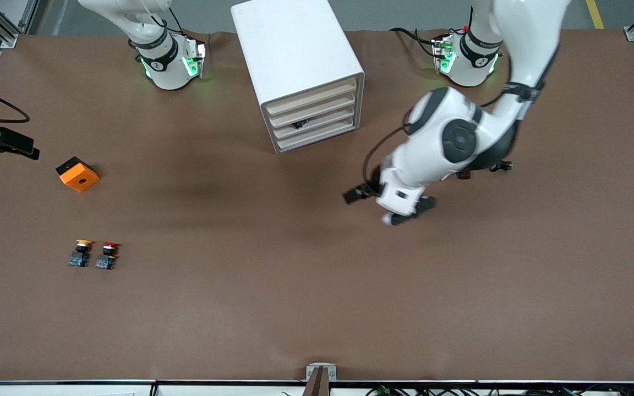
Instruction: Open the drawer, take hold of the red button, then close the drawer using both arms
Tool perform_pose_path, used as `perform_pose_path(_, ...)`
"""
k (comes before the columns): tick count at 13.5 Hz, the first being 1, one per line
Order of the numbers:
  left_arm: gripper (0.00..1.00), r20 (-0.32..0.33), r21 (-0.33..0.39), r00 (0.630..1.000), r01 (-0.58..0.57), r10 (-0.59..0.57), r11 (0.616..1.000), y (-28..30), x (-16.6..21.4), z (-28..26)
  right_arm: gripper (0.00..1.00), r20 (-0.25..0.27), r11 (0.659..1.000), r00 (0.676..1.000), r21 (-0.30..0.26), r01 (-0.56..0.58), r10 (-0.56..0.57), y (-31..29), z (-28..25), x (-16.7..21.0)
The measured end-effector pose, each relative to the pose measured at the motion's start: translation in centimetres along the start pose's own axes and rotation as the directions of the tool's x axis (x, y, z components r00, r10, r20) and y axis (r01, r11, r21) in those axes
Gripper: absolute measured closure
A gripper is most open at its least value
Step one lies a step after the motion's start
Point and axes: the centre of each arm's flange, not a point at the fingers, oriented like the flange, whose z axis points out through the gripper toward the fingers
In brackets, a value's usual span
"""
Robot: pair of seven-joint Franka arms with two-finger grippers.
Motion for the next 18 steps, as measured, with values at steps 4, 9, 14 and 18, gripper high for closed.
perform_pose_path(4,0.00,-0.098,0.181,0.991,0.103,-0.087,0.978,-9.3,8.0,-5.9,0.00,-0.026,1.000,0.999,-0.001,-0.022,0.022,1.1,-3.2,-1.1)
perform_pose_path(9,0.00,-0.138,0.195,0.979,0.173,-0.148,0.966,-13.5,11.7,-7.8,0.00,-0.033,1.000,0.999,0.001,-0.019,0.020,0.9,-4.7,-2.6)
perform_pose_path(14,0.00,-0.104,0.202,0.995,0.026,-0.005,0.979,-13.9,12.8,-7.9,0.00,-0.048,1.000,0.999,0.002,-0.013,0.013,0.5,-6.2,-4.2)
perform_pose_path(18,0.00,-0.030,0.218,0.950,-0.298,0.311,0.929,-15.4,14.5,-8.4,0.00,-0.018,1.000,1.000,0.006,-0.013,0.013,0.5,-4.9,-4.7)
